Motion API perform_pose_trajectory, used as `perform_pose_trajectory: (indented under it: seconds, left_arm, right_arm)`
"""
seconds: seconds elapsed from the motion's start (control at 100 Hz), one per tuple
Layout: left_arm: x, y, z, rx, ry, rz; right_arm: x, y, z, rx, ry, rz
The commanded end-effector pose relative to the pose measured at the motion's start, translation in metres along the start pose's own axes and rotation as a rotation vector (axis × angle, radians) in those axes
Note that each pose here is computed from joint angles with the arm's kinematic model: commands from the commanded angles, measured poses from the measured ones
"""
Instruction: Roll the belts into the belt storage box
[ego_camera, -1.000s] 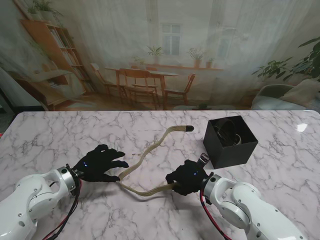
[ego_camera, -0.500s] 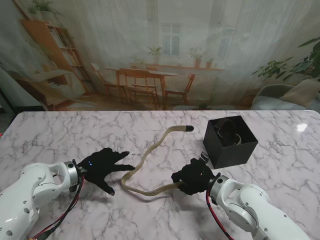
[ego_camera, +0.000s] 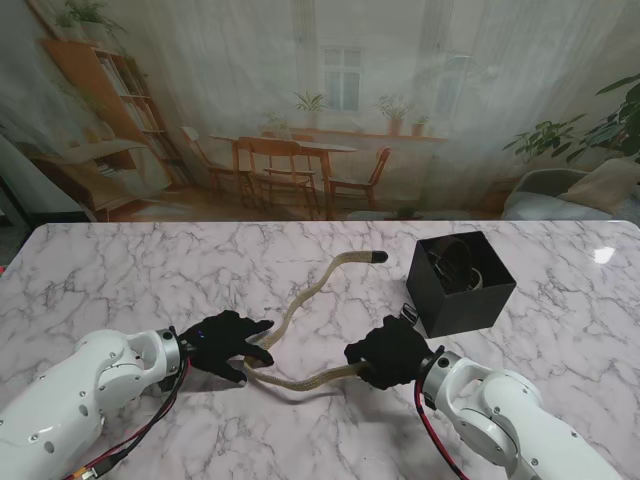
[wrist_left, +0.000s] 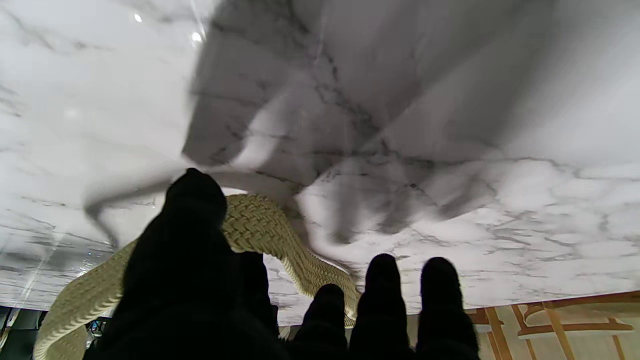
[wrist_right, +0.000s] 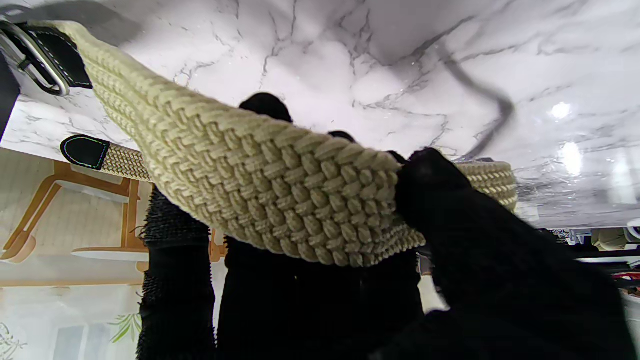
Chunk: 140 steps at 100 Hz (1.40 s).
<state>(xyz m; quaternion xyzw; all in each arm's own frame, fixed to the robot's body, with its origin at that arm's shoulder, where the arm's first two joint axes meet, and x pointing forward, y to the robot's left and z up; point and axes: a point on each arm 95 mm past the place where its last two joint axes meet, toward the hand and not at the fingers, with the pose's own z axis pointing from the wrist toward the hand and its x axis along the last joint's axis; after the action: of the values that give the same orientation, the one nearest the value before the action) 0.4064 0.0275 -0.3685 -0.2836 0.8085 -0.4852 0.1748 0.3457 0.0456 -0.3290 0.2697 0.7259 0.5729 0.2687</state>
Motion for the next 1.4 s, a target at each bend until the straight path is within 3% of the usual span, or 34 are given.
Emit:
perform_pose_trajectory:
  seconds: [0.0,0.22,0.46,0.6,0.84,1.15,1.31,1.39]
  left_arm:
    - [-0.002,0.002,0.003,-0.024,-0.01,0.017]
    - [-0.009,0.006,0.0,-0.013,-0.067,0.085]
    - [-0.021,0.004,-0.035,0.003,-0.16,0.186]
    - [-0.03,0.009,-0.052,-0.028,-0.221,0.225]
    - [-0.045,0.03,-0.072,-0.077,-0.329,0.256]
    - [-0.061,0.043,-0.103,-0.069,-0.466,0.292]
    - [-0.064,0.048,-0.112,-0.068,-0.5,0.295]
    - [-0.063,0.05,-0.114,-0.072,-0.504,0.296]
  right_arm:
    - [0.001,-0.001,-0.003,-0.001,0.0,-0.002]
    - [0.001,-0.003,-0.014,-0.01,-0.022,0.003]
    - [-0.001,-0.004,-0.028,-0.007,-0.048,-0.01]
    - [-0.004,-0.006,-0.034,-0.007,-0.067,-0.016]
    - [-0.011,-0.011,-0.043,0.011,-0.106,-0.037]
    - [-0.017,-0.018,-0.056,0.038,-0.158,-0.076]
    - [-0.018,-0.023,-0.062,0.068,-0.185,-0.077]
    - [-0.016,-0.025,-0.065,0.117,-0.185,-0.07]
